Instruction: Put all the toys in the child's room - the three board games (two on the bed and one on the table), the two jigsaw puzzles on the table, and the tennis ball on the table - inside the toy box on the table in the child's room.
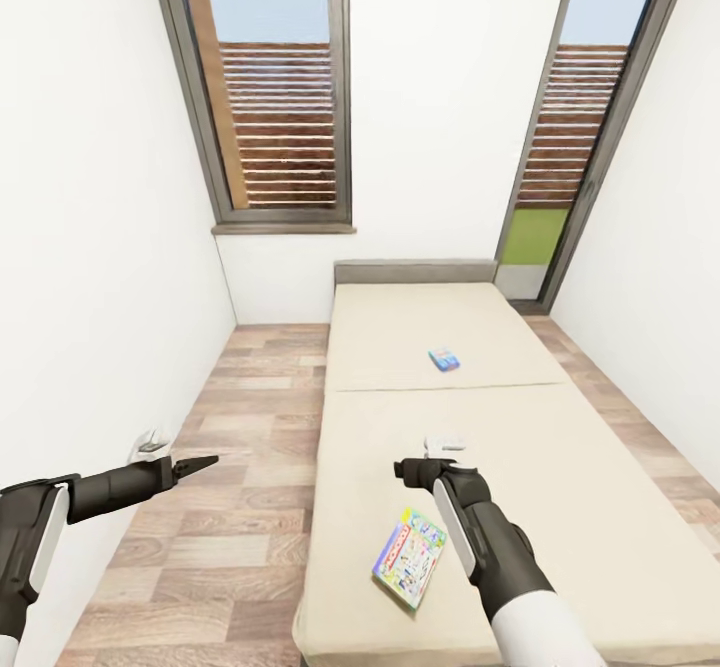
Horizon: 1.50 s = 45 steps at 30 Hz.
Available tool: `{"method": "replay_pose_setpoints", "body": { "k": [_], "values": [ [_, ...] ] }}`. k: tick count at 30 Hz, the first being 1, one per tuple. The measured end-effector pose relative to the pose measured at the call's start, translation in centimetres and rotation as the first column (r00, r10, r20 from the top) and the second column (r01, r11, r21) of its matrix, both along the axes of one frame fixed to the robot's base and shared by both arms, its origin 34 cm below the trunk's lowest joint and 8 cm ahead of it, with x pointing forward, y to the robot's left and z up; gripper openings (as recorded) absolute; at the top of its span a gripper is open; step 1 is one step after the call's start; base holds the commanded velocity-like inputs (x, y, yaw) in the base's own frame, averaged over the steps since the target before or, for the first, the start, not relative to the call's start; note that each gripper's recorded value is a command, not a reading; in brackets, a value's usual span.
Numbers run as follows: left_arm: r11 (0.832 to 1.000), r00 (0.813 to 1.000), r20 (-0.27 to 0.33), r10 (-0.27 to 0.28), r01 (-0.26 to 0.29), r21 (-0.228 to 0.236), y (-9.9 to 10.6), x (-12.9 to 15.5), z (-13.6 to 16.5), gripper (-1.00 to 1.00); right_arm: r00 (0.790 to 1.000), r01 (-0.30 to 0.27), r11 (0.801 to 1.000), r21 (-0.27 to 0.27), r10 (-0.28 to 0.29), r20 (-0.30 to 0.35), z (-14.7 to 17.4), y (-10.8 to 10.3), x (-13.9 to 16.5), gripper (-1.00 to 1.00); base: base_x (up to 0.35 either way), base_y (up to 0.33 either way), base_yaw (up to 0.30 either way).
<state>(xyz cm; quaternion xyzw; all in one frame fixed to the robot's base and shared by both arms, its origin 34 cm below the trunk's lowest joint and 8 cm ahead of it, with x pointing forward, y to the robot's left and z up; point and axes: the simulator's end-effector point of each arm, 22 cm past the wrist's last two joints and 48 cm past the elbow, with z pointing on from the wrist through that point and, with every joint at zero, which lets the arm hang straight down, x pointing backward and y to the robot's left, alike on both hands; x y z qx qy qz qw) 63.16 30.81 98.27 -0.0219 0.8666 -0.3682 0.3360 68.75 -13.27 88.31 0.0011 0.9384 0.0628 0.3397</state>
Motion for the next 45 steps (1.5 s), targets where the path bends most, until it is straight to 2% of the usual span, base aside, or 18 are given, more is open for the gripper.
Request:
{"method": "replay_pose_setpoints", "body": {
  "k": [18,30,45],
  "values": [
    [1.0,1.0,-0.029,0.0,0.0,0.001,0.0,-0.1,-1.6,1.0,1.0,0.004,1.0,0.003,-0.004,-0.02,-1.9,0.1,-0.2,1.0,0.059,0.045,0.0],
    [1.0,0.999,-0.049,0.001,-0.001,0.003,0.0,-0.1,-2.6,1.0,0.999,0.0,1.0,-0.015,0.0,-0.049,-5.6,0.3,0.7,1.0,0.004,0.002,0.0],
    [1.0,0.996,-0.085,-0.002,0.002,0.01,-0.1,-0.5,-4.4,1.0,0.997,-0.001,1.0,-0.02,-0.001,-0.076,-7.4,0.3,0.4,1.0,0.0,0.0,0.0]
  ]
}}
